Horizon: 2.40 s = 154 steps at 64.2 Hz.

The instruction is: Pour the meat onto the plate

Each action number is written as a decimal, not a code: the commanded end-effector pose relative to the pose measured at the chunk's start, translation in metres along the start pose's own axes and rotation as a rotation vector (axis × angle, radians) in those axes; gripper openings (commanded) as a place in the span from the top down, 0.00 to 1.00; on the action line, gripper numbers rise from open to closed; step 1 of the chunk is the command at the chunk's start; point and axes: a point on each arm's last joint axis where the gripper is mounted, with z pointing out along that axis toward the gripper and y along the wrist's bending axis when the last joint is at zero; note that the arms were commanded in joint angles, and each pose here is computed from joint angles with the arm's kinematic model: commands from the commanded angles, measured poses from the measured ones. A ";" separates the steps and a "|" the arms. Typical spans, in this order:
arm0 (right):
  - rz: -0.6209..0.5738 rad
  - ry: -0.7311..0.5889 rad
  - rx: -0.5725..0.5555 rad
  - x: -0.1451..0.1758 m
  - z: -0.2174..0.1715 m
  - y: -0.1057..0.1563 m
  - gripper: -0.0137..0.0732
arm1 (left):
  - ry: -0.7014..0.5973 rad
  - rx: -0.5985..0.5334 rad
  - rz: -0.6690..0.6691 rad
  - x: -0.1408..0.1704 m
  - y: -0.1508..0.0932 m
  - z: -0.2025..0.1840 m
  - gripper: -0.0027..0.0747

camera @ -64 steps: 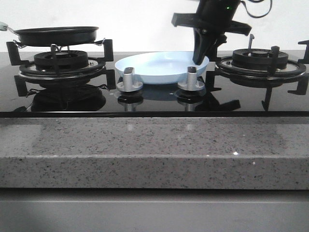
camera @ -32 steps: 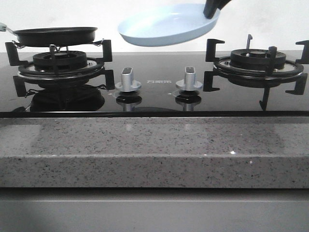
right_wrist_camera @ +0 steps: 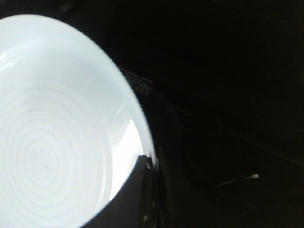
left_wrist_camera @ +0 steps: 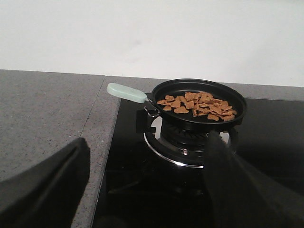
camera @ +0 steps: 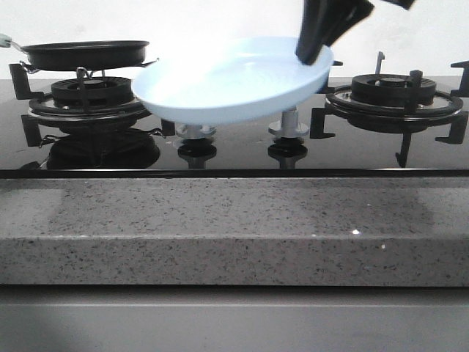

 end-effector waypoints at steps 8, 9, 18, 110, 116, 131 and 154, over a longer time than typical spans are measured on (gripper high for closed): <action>-0.008 -0.182 -0.013 -0.004 -0.028 0.006 0.91 | -0.117 -0.005 -0.005 -0.020 -0.001 -0.003 0.33; -0.008 -0.183 -0.013 -0.004 -0.028 0.006 0.91 | -0.117 -0.004 -0.007 -0.020 -0.001 -0.003 0.33; -0.008 -0.176 -0.013 -0.004 -0.027 0.006 0.91 | -0.110 0.003 -0.041 -0.019 -0.001 -0.003 0.33; -0.008 -0.175 -0.013 -0.004 -0.027 0.005 0.91 | 0.295 0.275 -1.048 -0.033 0.085 0.235 0.33; -0.008 -0.175 -0.013 -0.004 -0.027 0.005 0.91 | 0.290 0.293 -1.039 -0.037 0.086 0.246 0.33; -0.008 -0.175 -0.013 -0.004 -0.027 0.005 0.91 | 0.322 0.331 -1.035 -0.033 0.077 0.265 0.33; -0.008 -0.175 -0.013 -0.004 -0.027 0.005 0.91 | 0.357 0.339 -1.052 -0.023 0.073 0.273 0.59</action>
